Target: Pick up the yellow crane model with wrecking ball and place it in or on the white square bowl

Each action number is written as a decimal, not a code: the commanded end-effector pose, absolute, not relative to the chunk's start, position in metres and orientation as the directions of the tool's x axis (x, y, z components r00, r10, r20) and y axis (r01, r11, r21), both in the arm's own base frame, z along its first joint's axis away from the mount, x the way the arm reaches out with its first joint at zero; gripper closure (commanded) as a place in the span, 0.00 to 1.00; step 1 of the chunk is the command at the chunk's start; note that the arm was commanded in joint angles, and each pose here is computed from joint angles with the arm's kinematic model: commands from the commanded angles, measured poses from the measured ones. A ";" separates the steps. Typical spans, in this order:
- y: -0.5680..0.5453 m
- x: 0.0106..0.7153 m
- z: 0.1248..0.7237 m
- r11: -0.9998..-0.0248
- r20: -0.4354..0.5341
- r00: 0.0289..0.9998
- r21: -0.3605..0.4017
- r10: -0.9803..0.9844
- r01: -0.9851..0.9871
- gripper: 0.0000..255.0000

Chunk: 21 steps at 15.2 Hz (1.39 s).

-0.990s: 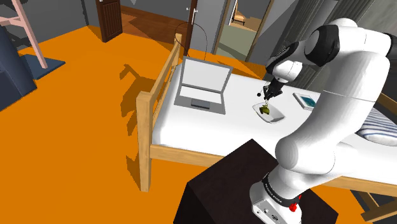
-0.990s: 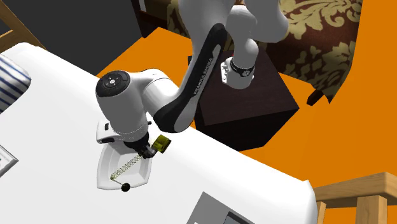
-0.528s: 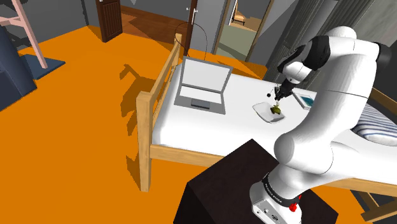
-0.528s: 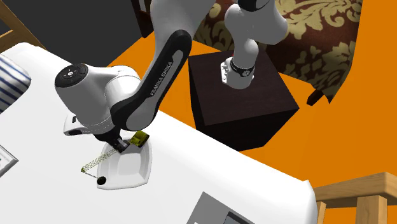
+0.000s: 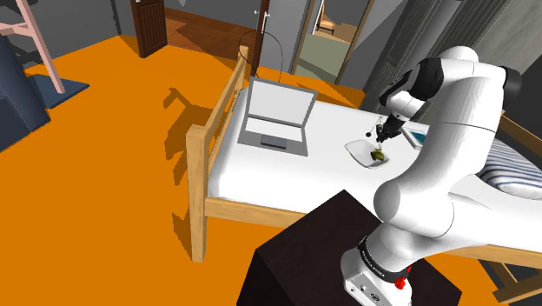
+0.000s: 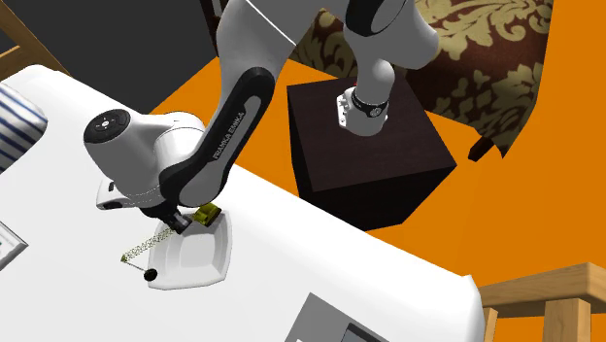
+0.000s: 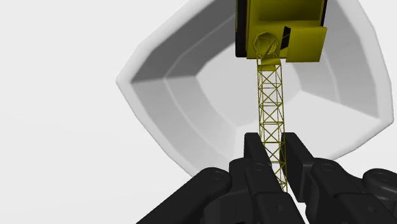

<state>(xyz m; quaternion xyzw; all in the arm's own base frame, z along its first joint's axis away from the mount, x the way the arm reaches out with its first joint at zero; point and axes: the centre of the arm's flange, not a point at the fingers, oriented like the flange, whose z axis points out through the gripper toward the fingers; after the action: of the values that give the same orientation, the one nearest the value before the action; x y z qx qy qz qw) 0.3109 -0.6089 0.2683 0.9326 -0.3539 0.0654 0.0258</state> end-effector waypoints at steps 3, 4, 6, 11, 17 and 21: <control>-0.609 0.311 0.247 -0.748 0.141 0.741 0.002 -0.657 -0.664 1.00; -0.609 0.311 0.242 -0.748 0.141 0.741 0.002 -0.657 -0.664 1.00; -0.609 0.311 0.232 -0.748 0.141 0.741 0.002 -0.657 -0.664 1.00; -0.609 0.311 0.228 -0.748 0.141 0.741 0.002 -0.657 -0.664 1.00; -0.608 0.312 0.227 -0.748 0.141 0.741 0.002 -0.657 -0.664 0.00; -0.609 0.311 0.228 -0.748 0.141 0.741 0.002 -0.657 -0.664 0.00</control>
<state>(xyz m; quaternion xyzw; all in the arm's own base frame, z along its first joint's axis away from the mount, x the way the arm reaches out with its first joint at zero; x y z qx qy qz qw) 0.3118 -0.6087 0.2275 0.9326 -0.3539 0.0656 0.0260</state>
